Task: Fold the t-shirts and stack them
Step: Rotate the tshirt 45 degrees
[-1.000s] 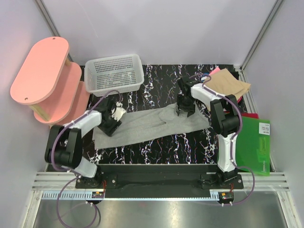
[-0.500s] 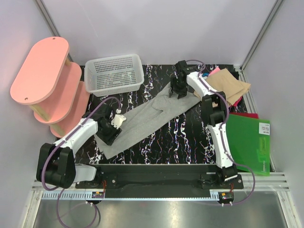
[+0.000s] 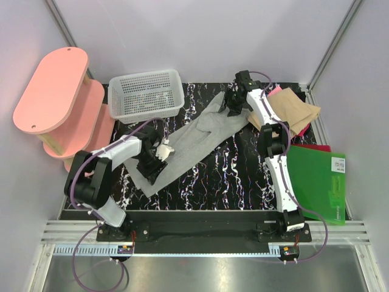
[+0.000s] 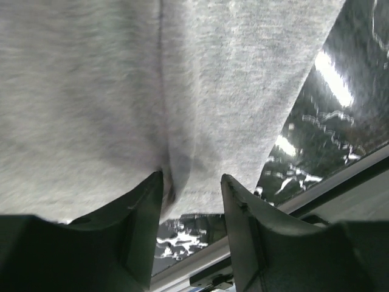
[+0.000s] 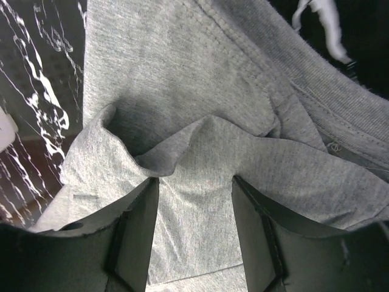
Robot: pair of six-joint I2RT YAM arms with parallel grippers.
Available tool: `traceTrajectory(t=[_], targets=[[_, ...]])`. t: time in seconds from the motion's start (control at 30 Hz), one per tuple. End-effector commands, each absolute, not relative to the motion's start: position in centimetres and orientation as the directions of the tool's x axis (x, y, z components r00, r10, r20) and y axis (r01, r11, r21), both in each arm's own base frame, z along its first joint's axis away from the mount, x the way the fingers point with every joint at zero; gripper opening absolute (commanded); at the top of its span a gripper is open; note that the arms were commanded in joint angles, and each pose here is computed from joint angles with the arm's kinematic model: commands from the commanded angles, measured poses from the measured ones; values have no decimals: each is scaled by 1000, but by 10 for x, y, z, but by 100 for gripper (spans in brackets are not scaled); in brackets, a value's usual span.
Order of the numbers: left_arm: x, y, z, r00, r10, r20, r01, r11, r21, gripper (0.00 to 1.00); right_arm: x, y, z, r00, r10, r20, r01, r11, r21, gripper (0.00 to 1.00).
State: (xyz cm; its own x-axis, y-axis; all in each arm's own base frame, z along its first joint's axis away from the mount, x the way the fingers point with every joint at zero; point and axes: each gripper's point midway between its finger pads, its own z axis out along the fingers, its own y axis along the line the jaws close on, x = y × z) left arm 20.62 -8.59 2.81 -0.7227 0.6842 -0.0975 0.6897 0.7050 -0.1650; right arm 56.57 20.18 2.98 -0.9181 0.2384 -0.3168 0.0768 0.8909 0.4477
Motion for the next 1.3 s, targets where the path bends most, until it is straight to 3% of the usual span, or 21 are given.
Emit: traceTrajectory(t=[0.0,0.27,0.67,0.77,0.93,1.1,1.27], targets=[[233,-112,27,-713,686,-146,700,686,-197,46,586,186,37,-889,279,-363,80,876,476,60],[242,-140,10,-692,713,-114,714,655,-246,44,607,199,91,-850,288,-441,-51,788,613,61],[185,-170,29,-602,792,-105,760,527,-379,45,583,246,188,-796,249,-552,-200,753,627,62],[193,-161,52,-587,796,-149,792,526,-310,45,557,265,197,-811,190,-553,-226,770,596,62],[214,-137,127,-611,711,-348,791,555,-256,47,500,287,189,-844,65,-533,-235,847,476,61],[235,-70,169,-656,586,-476,702,705,-99,48,436,299,154,-889,-45,-457,-238,895,376,59],[230,-23,178,-708,457,-539,577,814,-67,48,366,321,116,-902,-178,-394,-305,907,290,58]])
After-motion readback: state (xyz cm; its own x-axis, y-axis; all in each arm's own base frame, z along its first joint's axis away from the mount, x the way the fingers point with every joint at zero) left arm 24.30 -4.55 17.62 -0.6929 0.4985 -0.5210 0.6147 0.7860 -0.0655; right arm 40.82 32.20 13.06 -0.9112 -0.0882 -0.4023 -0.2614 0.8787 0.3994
